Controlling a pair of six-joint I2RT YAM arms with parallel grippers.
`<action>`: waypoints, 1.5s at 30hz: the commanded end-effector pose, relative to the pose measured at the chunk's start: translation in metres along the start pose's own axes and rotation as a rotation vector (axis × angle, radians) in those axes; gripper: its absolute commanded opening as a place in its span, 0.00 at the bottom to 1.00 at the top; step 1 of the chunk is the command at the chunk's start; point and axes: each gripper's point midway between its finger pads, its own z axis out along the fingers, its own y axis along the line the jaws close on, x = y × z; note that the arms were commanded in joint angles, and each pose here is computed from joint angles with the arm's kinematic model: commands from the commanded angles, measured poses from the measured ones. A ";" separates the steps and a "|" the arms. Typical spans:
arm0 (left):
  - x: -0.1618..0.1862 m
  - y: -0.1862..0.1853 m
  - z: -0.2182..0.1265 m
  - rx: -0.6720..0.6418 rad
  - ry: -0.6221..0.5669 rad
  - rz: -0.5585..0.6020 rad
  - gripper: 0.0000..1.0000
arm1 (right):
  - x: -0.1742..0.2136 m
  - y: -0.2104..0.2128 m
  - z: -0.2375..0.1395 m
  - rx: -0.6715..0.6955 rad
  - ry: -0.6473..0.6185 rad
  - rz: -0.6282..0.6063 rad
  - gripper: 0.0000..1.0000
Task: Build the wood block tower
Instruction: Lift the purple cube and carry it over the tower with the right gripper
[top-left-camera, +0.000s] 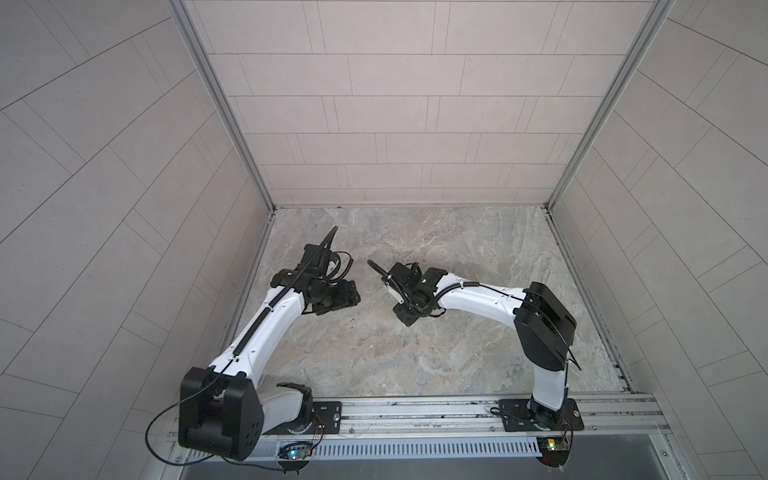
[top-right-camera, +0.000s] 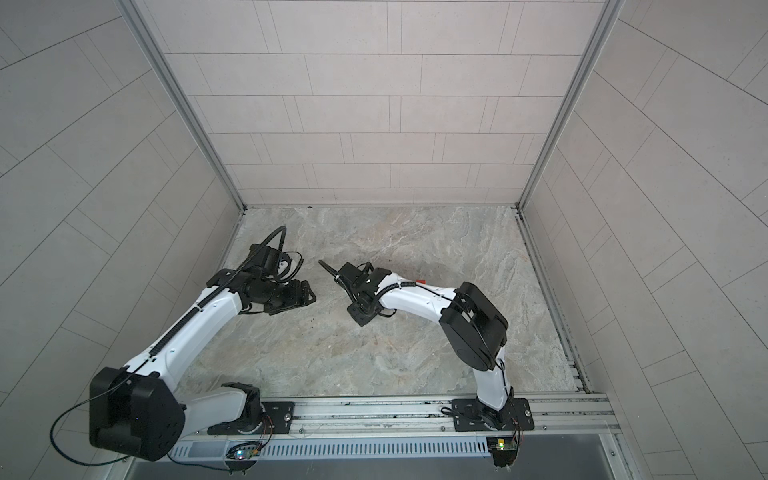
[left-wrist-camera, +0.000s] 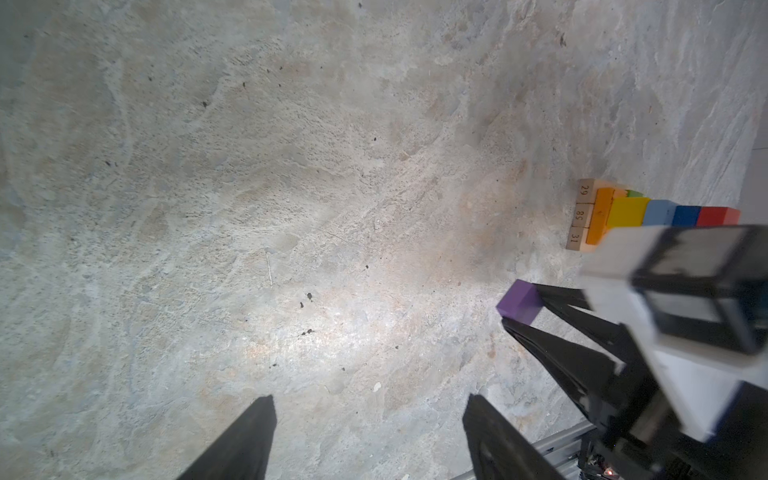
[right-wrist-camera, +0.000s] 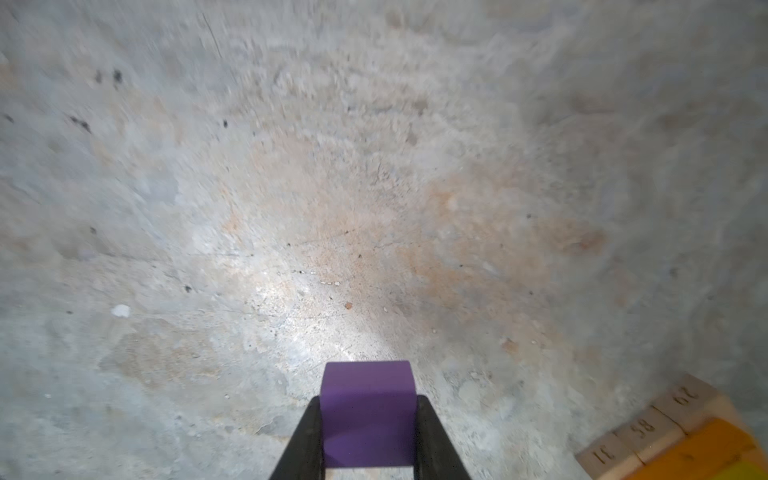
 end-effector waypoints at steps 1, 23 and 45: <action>-0.007 -0.005 -0.002 0.021 -0.015 0.015 0.78 | -0.007 -0.018 -0.039 0.056 -0.025 0.114 0.28; -0.006 -0.015 -0.002 0.083 -0.009 0.019 0.78 | 0.028 -0.106 -0.131 0.256 -0.045 0.489 0.22; -0.005 -0.019 -0.001 0.110 -0.005 0.014 0.78 | 0.056 -0.152 -0.116 0.308 -0.042 0.720 0.21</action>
